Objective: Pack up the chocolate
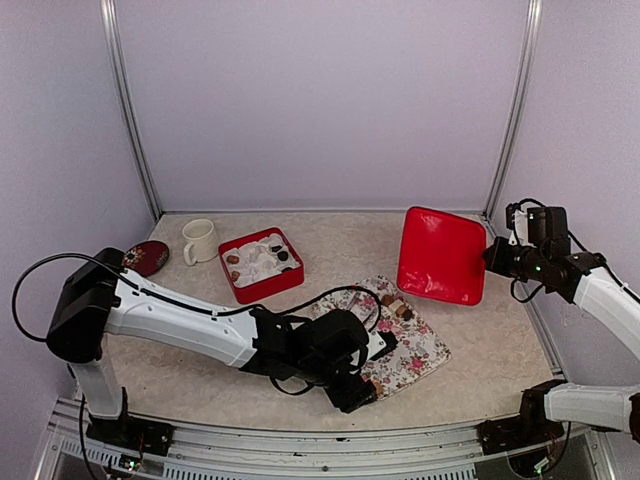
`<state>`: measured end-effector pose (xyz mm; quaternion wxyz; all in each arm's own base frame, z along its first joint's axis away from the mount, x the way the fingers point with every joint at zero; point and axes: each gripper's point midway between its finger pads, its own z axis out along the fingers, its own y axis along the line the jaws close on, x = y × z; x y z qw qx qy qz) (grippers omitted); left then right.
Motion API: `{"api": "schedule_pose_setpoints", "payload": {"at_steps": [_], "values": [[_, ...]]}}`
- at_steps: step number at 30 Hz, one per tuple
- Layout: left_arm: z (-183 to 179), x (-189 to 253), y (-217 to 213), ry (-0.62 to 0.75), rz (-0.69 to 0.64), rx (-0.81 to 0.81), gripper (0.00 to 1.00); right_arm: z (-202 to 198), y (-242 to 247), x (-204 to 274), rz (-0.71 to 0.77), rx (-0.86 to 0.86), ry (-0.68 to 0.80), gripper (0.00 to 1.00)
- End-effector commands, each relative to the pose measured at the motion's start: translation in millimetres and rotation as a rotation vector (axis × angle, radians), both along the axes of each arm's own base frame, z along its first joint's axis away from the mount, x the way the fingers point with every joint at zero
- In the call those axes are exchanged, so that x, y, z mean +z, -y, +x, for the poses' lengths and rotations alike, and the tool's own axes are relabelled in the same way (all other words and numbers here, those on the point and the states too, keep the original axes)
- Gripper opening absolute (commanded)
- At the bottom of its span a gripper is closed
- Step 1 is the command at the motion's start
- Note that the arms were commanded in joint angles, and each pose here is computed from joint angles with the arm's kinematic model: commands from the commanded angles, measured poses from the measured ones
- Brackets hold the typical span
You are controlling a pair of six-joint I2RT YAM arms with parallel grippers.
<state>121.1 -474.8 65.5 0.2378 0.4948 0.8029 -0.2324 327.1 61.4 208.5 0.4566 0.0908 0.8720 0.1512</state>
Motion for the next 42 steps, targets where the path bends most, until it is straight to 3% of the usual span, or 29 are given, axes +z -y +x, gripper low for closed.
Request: {"api": "schedule_pose_setpoints", "payload": {"at_steps": [1,7,14,25,42], "values": [[24.3,38.1,-31.1,0.054,-0.012,0.088,0.8,4.8,0.1,11.8,0.023,-0.001,0.054,0.0],[62.1,22.1,-91.8,0.051,0.096,0.2,0.9,4.3,-0.5,13.4,0.027,0.003,0.06,0.0],[67.1,-1.0,-108.1,0.035,0.178,0.18,0.99,3.7,-0.9,12.1,0.027,0.005,0.057,0.0],[72.6,-40.3,-89.0,-0.01,0.238,0.172,0.99,2.4,-0.1,8.4,0.023,0.003,0.053,0.0],[93.3,-58.8,-13.9,-0.039,0.155,0.107,0.97,2.2,1.2,11.2,0.016,0.0,0.068,0.0]]}}
